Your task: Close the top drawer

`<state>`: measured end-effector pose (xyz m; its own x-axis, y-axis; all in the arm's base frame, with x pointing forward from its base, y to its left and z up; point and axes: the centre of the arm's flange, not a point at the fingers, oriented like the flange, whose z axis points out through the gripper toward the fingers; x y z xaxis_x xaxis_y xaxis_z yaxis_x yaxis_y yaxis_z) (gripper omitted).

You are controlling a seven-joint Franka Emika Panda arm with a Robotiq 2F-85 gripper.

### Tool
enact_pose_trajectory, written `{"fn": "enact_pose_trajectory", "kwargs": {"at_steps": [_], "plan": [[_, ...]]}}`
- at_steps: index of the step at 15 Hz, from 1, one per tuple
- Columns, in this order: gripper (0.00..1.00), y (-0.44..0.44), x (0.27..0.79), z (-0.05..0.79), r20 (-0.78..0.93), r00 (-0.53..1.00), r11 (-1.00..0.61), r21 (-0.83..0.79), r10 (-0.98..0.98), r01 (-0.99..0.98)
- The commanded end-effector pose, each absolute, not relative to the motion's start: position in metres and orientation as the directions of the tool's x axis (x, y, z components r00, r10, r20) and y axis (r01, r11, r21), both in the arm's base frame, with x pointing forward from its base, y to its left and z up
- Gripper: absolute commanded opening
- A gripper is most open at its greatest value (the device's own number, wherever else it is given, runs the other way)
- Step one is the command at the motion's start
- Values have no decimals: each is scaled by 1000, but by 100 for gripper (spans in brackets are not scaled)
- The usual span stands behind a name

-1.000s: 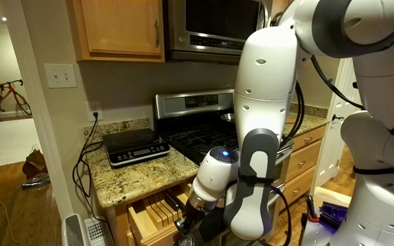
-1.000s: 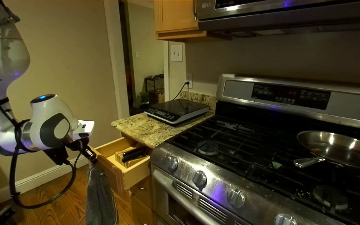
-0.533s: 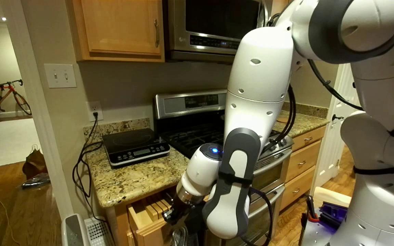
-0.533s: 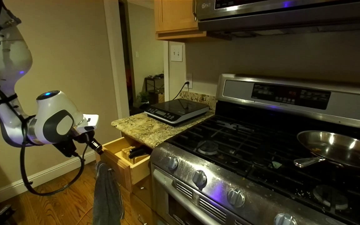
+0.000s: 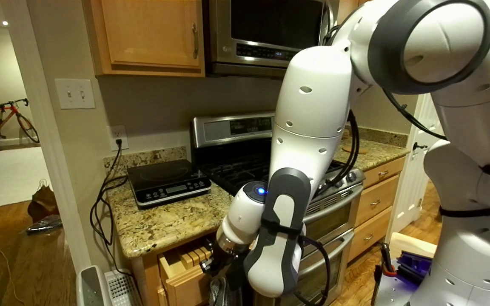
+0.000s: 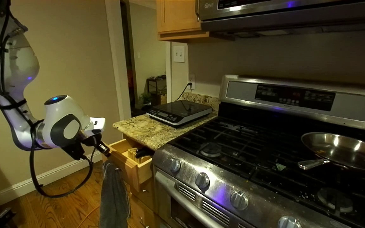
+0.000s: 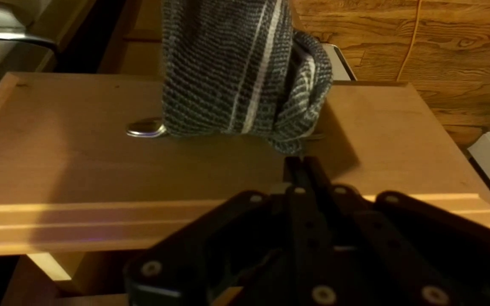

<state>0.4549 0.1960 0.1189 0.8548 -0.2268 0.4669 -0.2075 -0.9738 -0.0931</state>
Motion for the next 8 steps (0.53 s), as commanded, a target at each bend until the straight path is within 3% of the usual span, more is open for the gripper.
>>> {"fn": "enact_pose_trajectory", "kwargs": {"at_steps": [1,8], "plan": [[6,177,452,103,494,842,-976,-77,-217,-206],[6,155,488,80,500,833,-968,-51,-236,-244]]}}
